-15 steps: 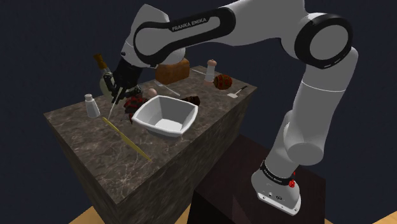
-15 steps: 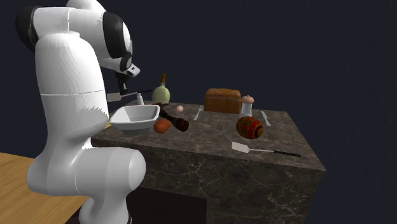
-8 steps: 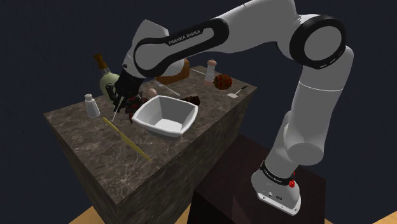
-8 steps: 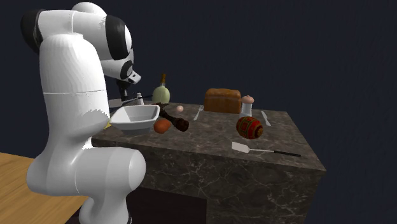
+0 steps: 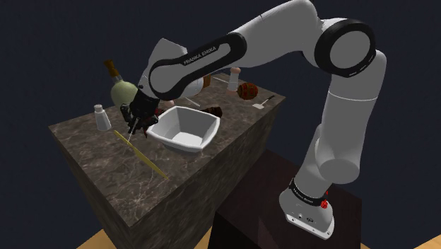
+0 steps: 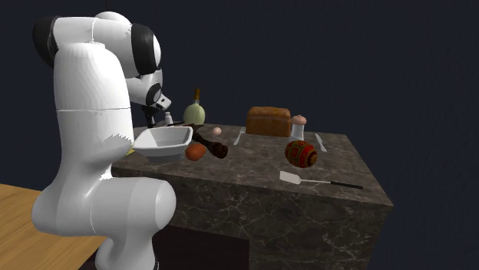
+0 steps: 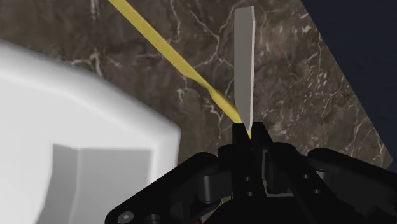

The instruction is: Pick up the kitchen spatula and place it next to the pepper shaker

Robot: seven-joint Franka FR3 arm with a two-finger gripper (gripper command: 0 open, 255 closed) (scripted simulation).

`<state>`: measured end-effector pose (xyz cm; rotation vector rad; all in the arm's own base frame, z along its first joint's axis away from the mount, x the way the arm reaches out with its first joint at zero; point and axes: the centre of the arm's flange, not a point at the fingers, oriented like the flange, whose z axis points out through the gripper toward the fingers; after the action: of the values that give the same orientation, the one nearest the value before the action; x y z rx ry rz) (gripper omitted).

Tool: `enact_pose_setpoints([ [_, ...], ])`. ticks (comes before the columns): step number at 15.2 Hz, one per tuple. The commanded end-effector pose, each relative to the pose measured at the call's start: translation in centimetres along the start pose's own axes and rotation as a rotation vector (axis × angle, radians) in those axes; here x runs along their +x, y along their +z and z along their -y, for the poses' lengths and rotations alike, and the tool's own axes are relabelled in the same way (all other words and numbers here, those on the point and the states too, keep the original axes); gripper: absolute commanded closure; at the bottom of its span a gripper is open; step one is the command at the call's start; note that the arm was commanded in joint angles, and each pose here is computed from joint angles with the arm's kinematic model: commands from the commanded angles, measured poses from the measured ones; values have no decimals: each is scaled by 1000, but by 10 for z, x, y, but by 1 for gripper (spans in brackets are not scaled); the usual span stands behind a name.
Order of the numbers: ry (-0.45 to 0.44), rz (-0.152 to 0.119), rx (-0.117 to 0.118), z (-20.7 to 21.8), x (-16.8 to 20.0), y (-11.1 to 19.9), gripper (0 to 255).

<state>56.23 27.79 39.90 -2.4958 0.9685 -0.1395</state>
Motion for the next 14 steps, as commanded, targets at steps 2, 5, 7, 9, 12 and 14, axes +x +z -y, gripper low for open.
enact_pose_setpoints([
  [2, 0, 0, 0, -7, 2, 14, 255],
  [5, 0, 0, 0, -14, 3, 28, 255],
  [7, 0, 0, 0, -17, 3, 33, 255],
  [9, 0, 0, 0, -17, 3, 33, 255],
  [12, 0, 0, 0, -17, 3, 33, 255],
  [14, -1, -2, 0, -9, 1, 34, 0],
])
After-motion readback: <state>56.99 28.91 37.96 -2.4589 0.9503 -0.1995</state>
